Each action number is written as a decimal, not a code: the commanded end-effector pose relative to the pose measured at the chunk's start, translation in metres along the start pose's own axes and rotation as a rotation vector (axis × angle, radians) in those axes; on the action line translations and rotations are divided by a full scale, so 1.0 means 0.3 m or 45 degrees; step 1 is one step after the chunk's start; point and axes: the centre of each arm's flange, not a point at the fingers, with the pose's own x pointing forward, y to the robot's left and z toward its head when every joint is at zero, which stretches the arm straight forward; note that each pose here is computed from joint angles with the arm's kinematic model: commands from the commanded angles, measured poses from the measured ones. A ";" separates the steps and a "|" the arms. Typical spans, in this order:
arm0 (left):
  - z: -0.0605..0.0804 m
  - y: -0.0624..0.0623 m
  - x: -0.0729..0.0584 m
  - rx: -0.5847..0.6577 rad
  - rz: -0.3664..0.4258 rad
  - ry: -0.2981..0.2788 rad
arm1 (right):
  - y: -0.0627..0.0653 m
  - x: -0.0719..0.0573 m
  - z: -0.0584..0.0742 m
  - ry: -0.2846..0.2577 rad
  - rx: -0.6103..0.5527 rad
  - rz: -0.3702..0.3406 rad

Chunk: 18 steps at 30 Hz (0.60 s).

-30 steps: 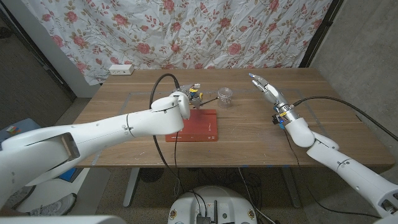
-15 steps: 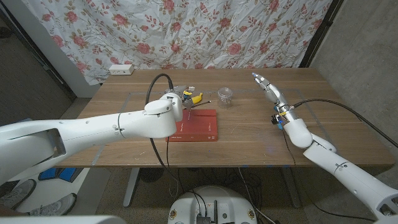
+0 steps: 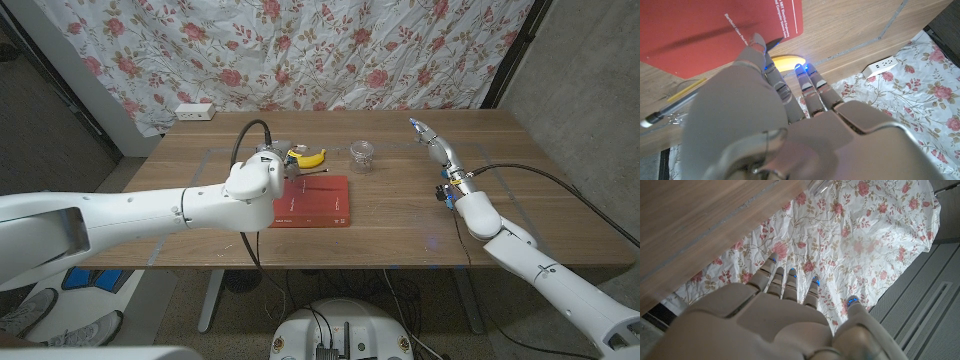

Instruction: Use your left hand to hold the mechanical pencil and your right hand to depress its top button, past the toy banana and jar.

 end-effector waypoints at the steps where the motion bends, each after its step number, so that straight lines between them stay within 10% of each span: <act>1: -0.065 -0.011 0.007 0.115 -0.022 0.076 | 0.019 0.005 -0.037 0.072 0.120 -0.009; 18: -0.102 -0.035 0.062 0.148 -0.048 0.086 | 0.020 0.022 -0.092 0.146 0.210 -0.052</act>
